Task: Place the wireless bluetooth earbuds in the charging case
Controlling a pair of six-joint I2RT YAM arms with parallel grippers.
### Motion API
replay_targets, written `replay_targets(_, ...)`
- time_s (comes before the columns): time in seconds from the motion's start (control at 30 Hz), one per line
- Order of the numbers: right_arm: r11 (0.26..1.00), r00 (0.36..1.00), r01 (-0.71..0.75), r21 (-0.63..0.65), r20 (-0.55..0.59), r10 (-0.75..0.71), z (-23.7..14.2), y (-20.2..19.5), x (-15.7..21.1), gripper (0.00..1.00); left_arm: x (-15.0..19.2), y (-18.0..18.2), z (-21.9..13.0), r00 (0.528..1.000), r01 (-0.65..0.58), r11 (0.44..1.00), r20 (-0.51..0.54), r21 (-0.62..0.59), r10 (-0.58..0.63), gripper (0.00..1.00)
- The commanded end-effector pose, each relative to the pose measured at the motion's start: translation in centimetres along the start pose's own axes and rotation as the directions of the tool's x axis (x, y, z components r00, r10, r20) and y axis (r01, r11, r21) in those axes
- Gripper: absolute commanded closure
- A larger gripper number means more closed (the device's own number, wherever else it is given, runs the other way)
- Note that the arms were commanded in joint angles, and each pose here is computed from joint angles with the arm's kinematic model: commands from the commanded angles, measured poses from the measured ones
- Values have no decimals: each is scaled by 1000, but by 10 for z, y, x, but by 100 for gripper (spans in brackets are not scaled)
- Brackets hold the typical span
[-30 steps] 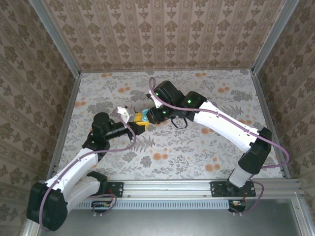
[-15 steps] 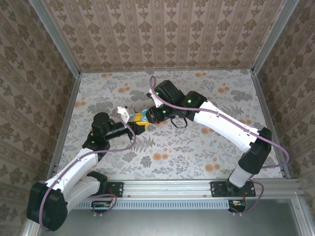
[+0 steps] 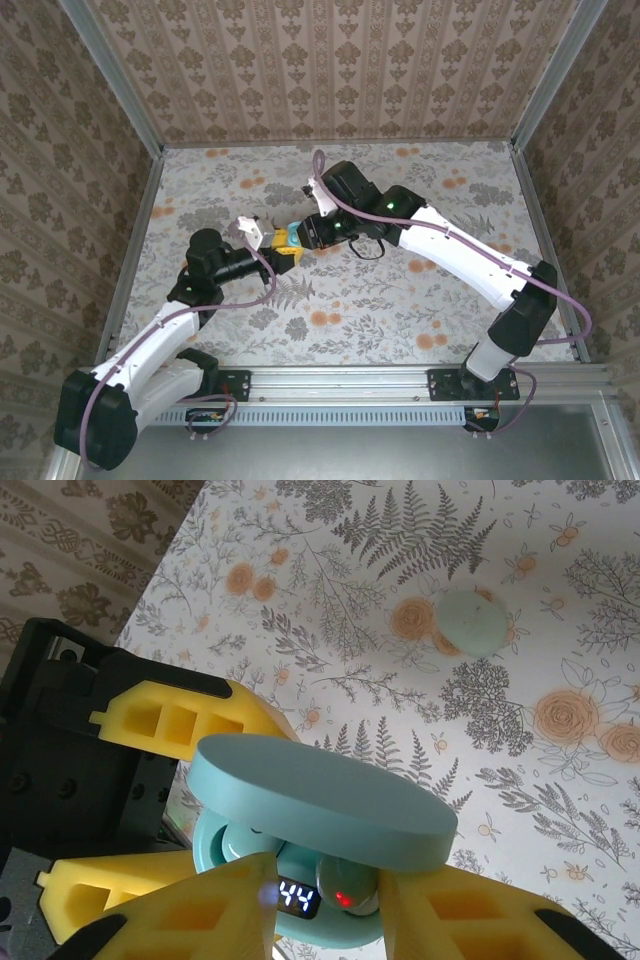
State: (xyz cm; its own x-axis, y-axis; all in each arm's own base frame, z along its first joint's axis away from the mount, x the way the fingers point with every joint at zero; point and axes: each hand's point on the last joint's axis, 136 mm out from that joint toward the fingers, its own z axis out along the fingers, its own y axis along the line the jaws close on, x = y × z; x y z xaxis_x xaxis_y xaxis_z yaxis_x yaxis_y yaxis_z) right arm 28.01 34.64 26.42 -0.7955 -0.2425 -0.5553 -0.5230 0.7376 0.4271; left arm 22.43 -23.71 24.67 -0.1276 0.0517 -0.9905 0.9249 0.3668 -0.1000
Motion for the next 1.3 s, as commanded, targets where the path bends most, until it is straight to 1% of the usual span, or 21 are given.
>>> replay_targets(0.0, 999, 999, -23, -34, 32, 24, -13, 5, -3, 67, -14, -4, -2, 999, -22, 1000, 42, 8, 21, 64)
replay_targets(0.37, 998, 995, -36, -48, 91, 40, -30, 6, -11, 67, -16, -7, -3, 998, -25, 1000, 57, 16, 24, 64)
replay_targets(0.57, 999, 984, -18, -48, 175, 26, -62, 4, -23, 66, -20, -10, -6, 997, -33, 999, 71, 23, 32, 64)
replay_targets(0.67, 998, 971, -33, -50, 234, 44, -78, -5, -31, 64, -25, -13, -6, 996, -35, 999, 83, 34, 32, 64)
replay_targets(0.73, 997, 964, -66, -50, 253, 77, -78, -17, -35, 64, -29, -13, -6, 995, -36, 999, 96, 39, 32, 64)
replay_targets(0.8, 993, 958, -93, -79, 265, 111, -80, -22, -41, 64, -34, -23, -3, 994, -44, 996, 106, 72, 36, 63)
replay_targets(0.87, 989, 952, -94, -115, 280, 123, -82, -20, -48, 63, -38, -26, -3, 993, -50, 996, 112, 80, 41, 63)
replay_targets(1.03, 972, 960, -97, -212, 238, 148, -64, -8, -63, 59, -42, -29, -2, 992, -53, 995, 115, 89, 43, 63)
replay_targets(1.13, 962, 968, -113, -250, 191, 163, -51, -3, -62, 58, -45, -29, -2, 992, -56, 995, 121, 87, 45, 63)
replay_targets(1.27, 947, 973, -130, -295, 146, 180, -46, 1, -53, 57, -49, -29, -3, 990, -63, 995, 130, 77, 53, 63)
